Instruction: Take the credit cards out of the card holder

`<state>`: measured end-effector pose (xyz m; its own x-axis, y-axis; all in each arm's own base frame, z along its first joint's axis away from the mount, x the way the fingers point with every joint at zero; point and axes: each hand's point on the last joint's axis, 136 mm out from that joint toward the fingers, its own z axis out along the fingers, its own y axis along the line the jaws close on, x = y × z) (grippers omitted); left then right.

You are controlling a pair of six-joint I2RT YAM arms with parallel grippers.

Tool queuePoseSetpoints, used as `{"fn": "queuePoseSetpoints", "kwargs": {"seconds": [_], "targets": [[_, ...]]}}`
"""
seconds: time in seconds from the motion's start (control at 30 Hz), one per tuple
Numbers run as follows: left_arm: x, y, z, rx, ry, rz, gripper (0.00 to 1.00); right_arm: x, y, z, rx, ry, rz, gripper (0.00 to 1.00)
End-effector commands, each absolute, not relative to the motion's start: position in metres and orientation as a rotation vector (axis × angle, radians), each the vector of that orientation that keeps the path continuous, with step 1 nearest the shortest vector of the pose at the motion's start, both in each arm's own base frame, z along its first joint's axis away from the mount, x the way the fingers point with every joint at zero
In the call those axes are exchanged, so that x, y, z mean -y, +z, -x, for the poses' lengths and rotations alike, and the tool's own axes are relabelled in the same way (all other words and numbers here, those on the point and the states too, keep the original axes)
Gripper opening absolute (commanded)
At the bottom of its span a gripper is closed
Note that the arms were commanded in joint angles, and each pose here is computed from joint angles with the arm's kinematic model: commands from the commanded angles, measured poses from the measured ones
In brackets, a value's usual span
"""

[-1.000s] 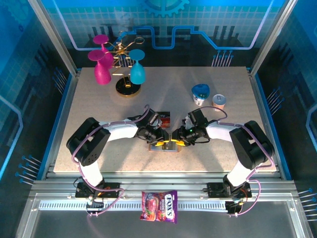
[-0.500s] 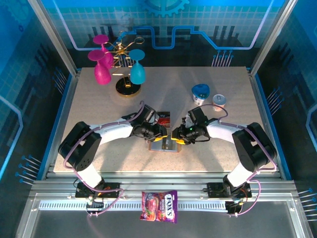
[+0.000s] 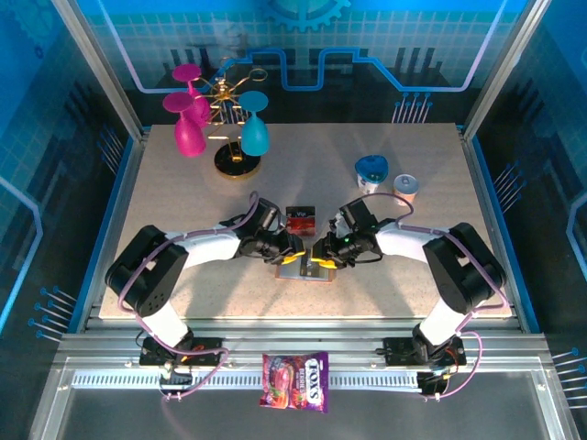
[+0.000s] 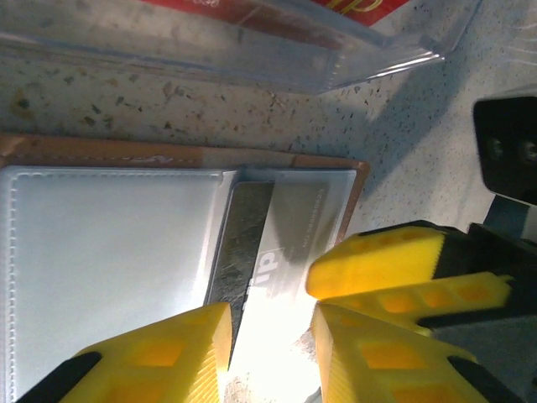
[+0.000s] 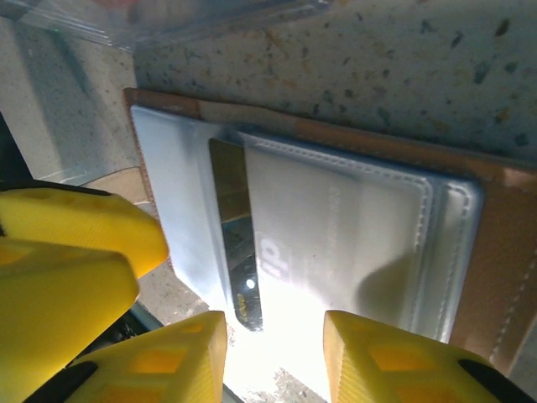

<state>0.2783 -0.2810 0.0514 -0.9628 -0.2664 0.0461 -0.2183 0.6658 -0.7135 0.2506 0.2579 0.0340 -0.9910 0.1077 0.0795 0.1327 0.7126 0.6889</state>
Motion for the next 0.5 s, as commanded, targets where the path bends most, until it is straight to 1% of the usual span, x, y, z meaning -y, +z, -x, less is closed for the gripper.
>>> {"fn": "queuePoseSetpoints", "kwargs": {"seconds": [0.0,0.17,0.47], "targets": [[0.281,0.042,-0.272,-2.836,-1.226,0.434,0.32,-0.262,0.029,-0.25,2.862,-1.157,0.186,0.35],[0.277,0.032,-0.27,-2.862,-1.202,0.465,0.3,-0.26,0.022,-0.247,2.86,-1.13,0.193,0.34],[0.277,0.023,-0.268,-2.882,-1.201,0.485,0.3,-0.259,0.021,-0.246,2.862,-1.123,0.193,0.33]]}}
